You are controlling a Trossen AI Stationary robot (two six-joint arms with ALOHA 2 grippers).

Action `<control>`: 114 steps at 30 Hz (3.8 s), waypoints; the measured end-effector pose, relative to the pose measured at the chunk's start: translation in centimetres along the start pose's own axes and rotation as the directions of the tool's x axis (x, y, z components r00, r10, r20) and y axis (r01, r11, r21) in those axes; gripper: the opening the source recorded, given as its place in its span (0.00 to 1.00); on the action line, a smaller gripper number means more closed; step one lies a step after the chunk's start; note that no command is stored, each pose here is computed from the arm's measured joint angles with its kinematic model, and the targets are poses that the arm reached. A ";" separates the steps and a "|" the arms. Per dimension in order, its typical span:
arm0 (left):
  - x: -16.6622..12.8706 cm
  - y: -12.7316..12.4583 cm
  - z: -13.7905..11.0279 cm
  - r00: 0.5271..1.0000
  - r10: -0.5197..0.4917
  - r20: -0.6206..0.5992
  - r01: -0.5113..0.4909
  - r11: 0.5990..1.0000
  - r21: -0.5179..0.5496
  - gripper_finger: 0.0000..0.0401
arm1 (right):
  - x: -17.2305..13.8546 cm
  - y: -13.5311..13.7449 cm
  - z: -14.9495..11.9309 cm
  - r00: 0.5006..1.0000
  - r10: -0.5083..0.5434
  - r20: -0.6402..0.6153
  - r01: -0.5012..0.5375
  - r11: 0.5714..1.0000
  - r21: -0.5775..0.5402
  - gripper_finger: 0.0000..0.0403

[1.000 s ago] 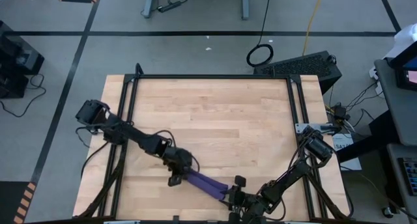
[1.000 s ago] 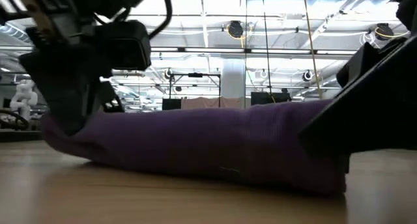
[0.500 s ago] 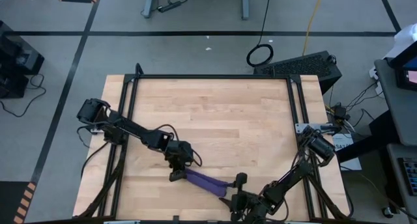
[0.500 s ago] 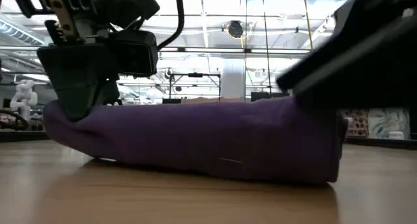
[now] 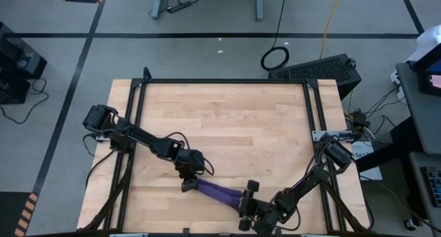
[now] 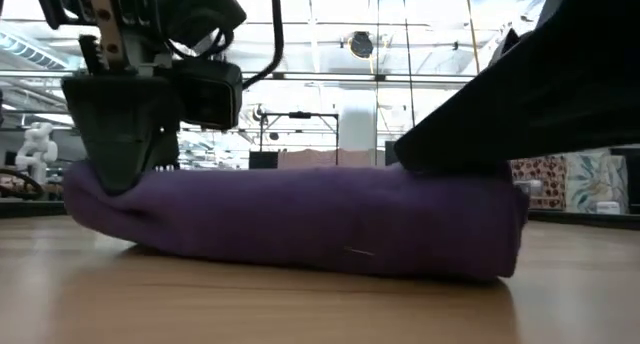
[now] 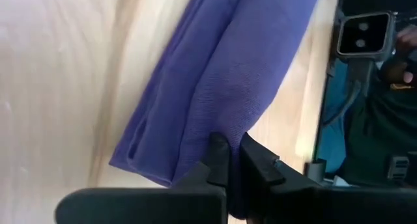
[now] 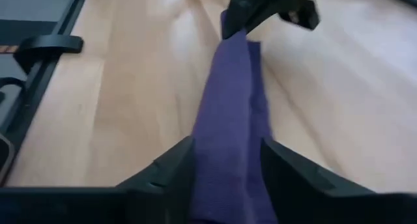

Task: Roll towel
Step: Roll the purple towel

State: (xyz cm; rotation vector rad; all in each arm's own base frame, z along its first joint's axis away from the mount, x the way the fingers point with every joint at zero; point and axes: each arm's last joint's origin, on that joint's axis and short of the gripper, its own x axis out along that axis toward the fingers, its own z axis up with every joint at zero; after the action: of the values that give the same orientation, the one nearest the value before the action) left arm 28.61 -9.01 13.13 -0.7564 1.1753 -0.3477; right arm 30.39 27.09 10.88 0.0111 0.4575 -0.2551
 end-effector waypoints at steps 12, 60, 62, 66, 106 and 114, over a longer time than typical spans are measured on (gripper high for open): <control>0.6 0.9 0.1 1.000 0.026 -0.012 -0.026 0.999 0.023 0.09 | 2.4 -1.1 -1.0 0.994 0.032 -0.107 -0.011 0.981 0.193 0.21; 2.7 -1.4 -2.4 0.812 0.447 0.374 -0.567 0.456 0.686 0.26 | 3.0 -4.4 1.9 0.933 0.123 -0.338 -0.005 0.945 0.328 0.05; 2.2 -1.5 -2.3 0.858 0.398 0.324 -0.501 0.508 0.701 0.13 | 2.5 -4.2 2.2 0.936 0.125 -0.328 -0.032 0.961 0.274 0.10; 0.9 -2.0 -2.2 0.924 0.309 0.227 -0.380 0.658 0.650 0.05 | 0.2 -3.3 3.6 0.949 0.165 -0.267 -0.126 0.979 0.159 0.23; 0.5 0.4 -0.8 0.990 -0.055 -0.130 0.081 0.974 0.209 0.03 | 0.8 1.2 -2.4 0.998 -0.013 0.061 0.029 0.965 -0.261 0.71; 0.5 0.4 -0.8 0.990 -0.056 -0.130 0.084 0.973 0.217 0.03 | 2.4 0.2 -2.8 1.000 -0.011 -0.011 0.009 0.989 -0.146 0.64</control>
State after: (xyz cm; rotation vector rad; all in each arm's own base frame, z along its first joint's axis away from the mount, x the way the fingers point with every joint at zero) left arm 28.03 -9.32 12.39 -0.5882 1.2042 -0.5818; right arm 31.29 26.88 7.32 -0.1327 0.4870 -0.2312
